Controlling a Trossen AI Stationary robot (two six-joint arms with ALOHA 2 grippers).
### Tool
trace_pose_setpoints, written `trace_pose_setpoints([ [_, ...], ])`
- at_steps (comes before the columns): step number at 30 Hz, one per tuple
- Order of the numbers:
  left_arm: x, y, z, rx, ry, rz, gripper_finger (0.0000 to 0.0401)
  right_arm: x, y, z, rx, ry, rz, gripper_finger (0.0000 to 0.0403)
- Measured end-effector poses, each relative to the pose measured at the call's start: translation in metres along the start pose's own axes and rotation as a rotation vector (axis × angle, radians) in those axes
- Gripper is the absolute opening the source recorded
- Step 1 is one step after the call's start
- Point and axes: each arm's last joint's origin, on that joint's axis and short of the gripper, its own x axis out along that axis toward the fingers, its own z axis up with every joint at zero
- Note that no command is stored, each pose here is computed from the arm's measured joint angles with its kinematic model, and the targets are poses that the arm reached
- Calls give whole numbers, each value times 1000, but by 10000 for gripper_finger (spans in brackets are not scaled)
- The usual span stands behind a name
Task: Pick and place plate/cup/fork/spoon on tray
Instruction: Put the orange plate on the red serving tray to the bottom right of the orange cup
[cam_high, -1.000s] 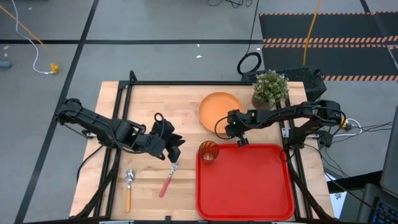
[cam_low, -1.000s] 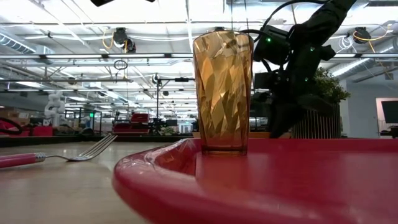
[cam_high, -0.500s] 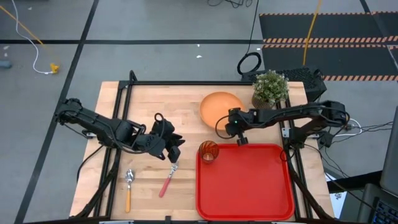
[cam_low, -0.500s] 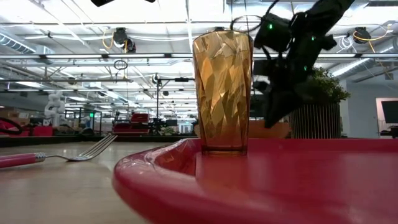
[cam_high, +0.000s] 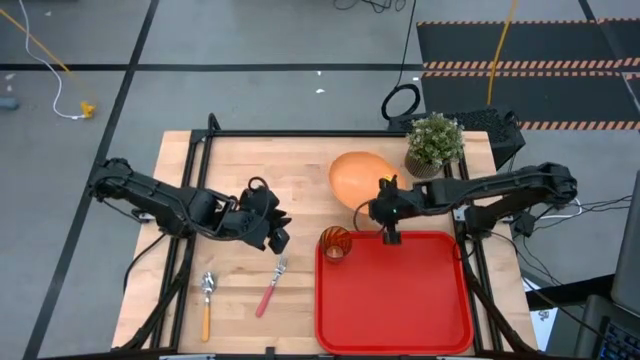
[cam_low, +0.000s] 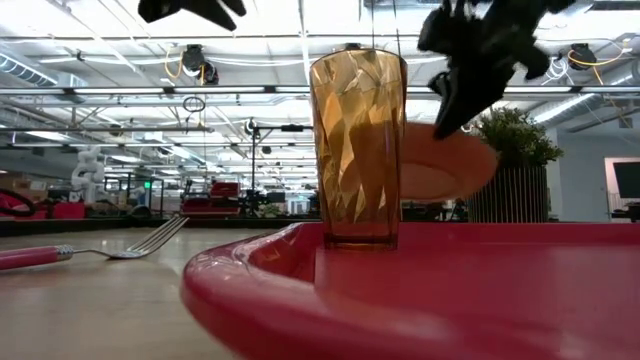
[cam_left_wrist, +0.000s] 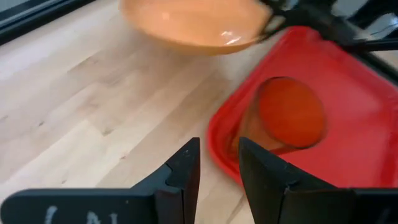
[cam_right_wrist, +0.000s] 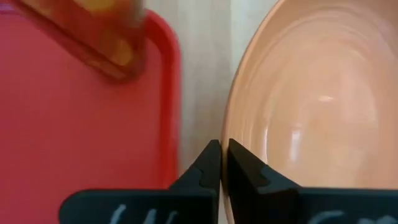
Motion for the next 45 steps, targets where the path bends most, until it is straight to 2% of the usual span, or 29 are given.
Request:
trace_pose_setpoints([
  [4,3,10,0,-41,38,70,108,-16,17,5,75,39,-3,0],
  [8,5,16,0,-28,98,93,108,-29,34,10,164,33,11,0],
  [16,8,25,0,-8,227,93,108,-51,66,20,482,-8,110,0],
  [21,9,31,0,20,260,116,108,-64,89,21,623,-7,178,0],
  [33,11,33,2,-60,268,128,108,-82,141,20,669,41,300,0],
  [39,10,31,2,-145,272,114,108,-79,162,11,673,93,308,0],
  [45,7,24,-4,-196,344,56,108,-68,185,9,651,91,344,0],
])
